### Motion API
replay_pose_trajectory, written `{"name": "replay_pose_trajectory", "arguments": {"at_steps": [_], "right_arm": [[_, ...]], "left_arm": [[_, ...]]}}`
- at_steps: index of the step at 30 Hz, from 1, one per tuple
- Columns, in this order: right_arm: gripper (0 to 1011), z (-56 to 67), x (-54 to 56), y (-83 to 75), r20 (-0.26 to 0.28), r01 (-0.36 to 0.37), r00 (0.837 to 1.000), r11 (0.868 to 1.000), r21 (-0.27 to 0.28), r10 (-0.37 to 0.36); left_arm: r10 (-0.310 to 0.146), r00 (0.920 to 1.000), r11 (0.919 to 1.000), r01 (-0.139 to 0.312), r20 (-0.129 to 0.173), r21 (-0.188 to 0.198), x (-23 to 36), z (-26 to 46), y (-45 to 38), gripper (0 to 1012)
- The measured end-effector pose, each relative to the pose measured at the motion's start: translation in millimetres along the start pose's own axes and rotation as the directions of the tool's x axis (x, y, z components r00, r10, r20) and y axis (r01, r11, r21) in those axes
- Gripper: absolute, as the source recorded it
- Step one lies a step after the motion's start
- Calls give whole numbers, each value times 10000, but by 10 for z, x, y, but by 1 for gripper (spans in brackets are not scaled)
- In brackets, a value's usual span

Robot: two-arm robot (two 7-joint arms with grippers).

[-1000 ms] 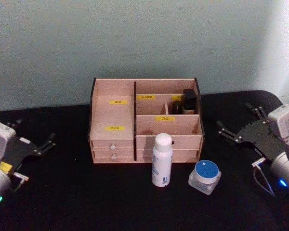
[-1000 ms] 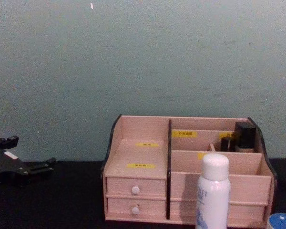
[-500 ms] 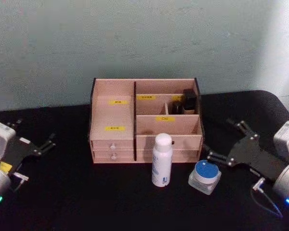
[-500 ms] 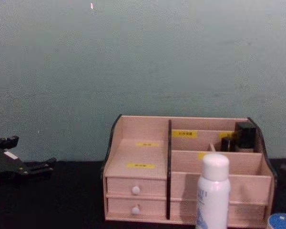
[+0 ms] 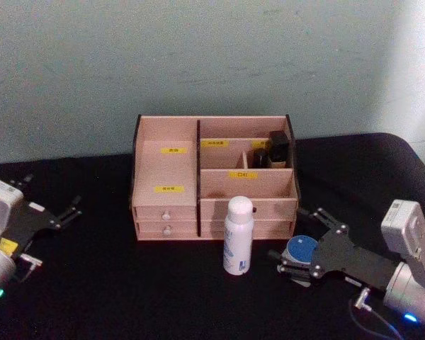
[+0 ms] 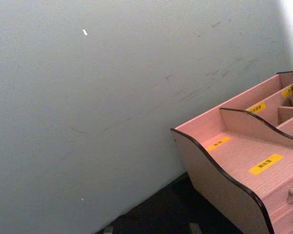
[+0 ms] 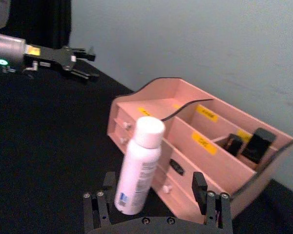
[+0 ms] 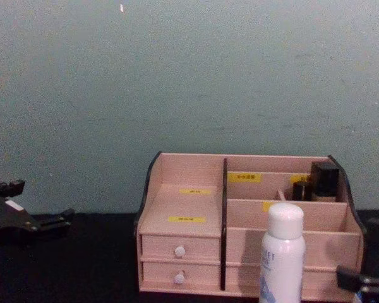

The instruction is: Pick up the facial cleanser and watermelon frost from the table and place them into the tiered storage box.

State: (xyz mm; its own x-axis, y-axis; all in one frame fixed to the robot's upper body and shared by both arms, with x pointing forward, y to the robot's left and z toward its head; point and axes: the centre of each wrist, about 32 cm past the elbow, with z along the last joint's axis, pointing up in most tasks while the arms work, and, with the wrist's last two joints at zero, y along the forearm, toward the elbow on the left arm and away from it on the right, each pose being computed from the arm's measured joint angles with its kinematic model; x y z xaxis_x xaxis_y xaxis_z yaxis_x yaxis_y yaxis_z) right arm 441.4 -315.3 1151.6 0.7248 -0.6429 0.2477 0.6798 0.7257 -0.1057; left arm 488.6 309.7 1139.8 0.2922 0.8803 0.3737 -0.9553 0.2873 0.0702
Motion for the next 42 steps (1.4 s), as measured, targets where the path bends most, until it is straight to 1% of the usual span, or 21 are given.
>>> {"name": "replay_pose_trajectory", "arguments": {"at_steps": [4,6,7,10,13,14,18,27,35,42], "right_arm": [[1002,-25,-9,40,-179,-232,9996,9997,2,232],[1002,-48,-7,93,-406,-404,9984,9992,0,404],[1002,-48,-7,93,-406,-404,9984,9992,0,404],[1002,-85,3,167,-698,-498,9963,9987,-68,492],[1002,-106,16,236,-880,-543,9947,9985,-86,534],[1002,-106,16,236,-880,-543,9947,9985,-86,534],[1002,-121,39,330,-1051,-633,9925,9980,-54,624],[1002,-123,51,486,-1264,-743,9893,9972,-59,729],[1002,-127,58,608,-1265,-627,9901,9980,-92,611],[1002,-137,74,709,-1387,-580,9888,9982,-144,554]], "left_arm": [[0,10000,10000,0,0,0,0,0,0,1001],[0,10000,10000,0,0,0,0,0,0,1001],[0,10000,10000,0,0,0,0,0,0,1001],[-1,10000,10000,1,0,0,0,0,0,1001],[0,10000,10000,0,0,0,0,0,0,1001],[-1,10000,10000,1,0,0,0,0,0,1001],[0,10000,10000,0,0,0,0,0,0,1001],[-1,10000,10000,1,0,0,0,0,0,1001],[-1,10000,10000,1,0,1,0,0,0,1001],[-1,10000,10000,1,0,0,0,0,0,1001]]}}
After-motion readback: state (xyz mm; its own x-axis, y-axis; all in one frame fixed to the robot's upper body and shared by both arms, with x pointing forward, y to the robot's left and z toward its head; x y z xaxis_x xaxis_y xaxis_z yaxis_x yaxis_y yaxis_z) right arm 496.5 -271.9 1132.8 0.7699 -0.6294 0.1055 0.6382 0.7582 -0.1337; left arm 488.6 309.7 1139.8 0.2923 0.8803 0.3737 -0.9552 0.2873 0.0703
